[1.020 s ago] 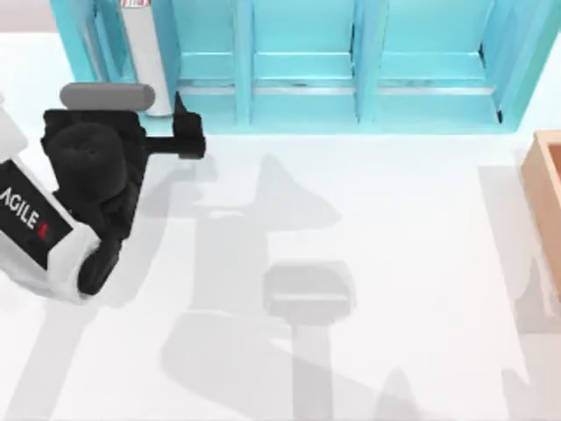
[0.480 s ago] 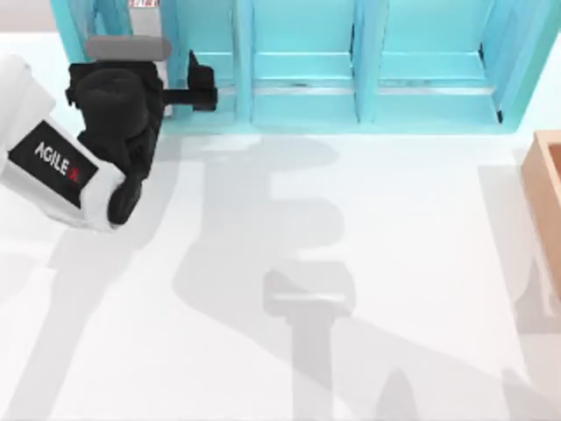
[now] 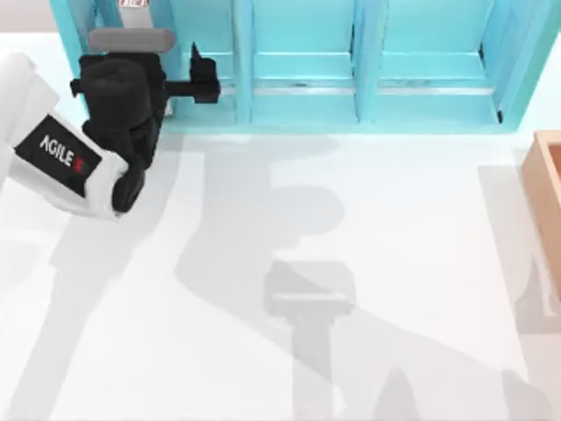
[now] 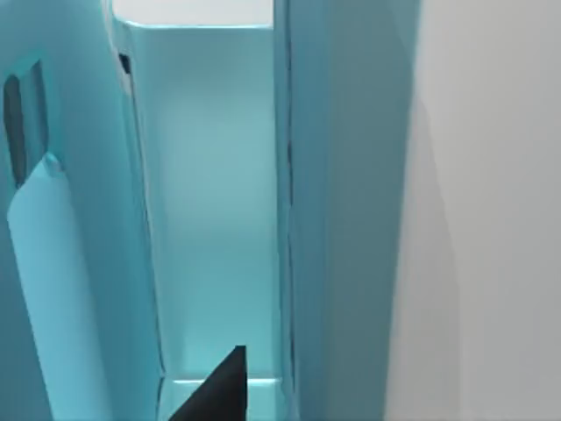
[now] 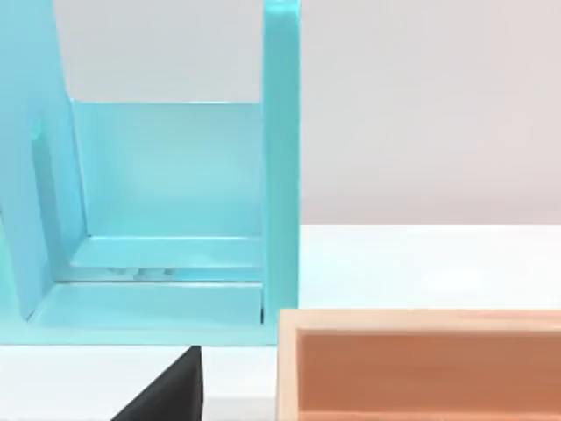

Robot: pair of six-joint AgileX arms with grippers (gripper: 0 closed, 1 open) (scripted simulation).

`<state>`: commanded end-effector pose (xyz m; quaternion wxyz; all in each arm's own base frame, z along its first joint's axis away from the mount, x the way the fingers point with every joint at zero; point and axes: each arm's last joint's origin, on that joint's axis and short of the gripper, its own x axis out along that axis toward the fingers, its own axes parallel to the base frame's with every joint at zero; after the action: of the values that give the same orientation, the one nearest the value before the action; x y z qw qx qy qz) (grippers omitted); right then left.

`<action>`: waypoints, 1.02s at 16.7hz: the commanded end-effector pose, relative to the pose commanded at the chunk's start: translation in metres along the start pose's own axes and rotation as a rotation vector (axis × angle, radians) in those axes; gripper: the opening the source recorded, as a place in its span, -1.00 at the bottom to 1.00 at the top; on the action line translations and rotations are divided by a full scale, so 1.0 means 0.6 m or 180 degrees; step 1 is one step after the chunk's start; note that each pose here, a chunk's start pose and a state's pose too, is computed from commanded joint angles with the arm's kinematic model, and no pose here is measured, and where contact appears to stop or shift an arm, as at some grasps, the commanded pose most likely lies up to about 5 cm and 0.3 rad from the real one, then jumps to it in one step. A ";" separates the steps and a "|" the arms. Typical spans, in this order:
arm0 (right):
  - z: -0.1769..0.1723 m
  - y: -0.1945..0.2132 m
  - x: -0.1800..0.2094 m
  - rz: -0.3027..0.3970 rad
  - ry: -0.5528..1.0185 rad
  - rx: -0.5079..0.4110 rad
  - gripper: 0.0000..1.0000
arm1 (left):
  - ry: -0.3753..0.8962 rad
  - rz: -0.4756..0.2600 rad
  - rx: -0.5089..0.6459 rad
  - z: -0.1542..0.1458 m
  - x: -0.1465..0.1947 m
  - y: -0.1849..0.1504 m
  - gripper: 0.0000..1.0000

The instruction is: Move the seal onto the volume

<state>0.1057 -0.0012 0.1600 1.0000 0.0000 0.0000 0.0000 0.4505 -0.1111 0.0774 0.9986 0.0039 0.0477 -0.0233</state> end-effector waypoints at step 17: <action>0.000 0.000 0.000 0.0000 0.0000 0.0000 1.00 | 0.0000 0.0000 0.0000 0.000 0.000 0.000 -1.00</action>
<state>0.1057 -0.0012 0.1600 1.0000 0.0000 0.0000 0.0000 0.4505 -0.1111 0.0774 0.9986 0.0039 0.0477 -0.0233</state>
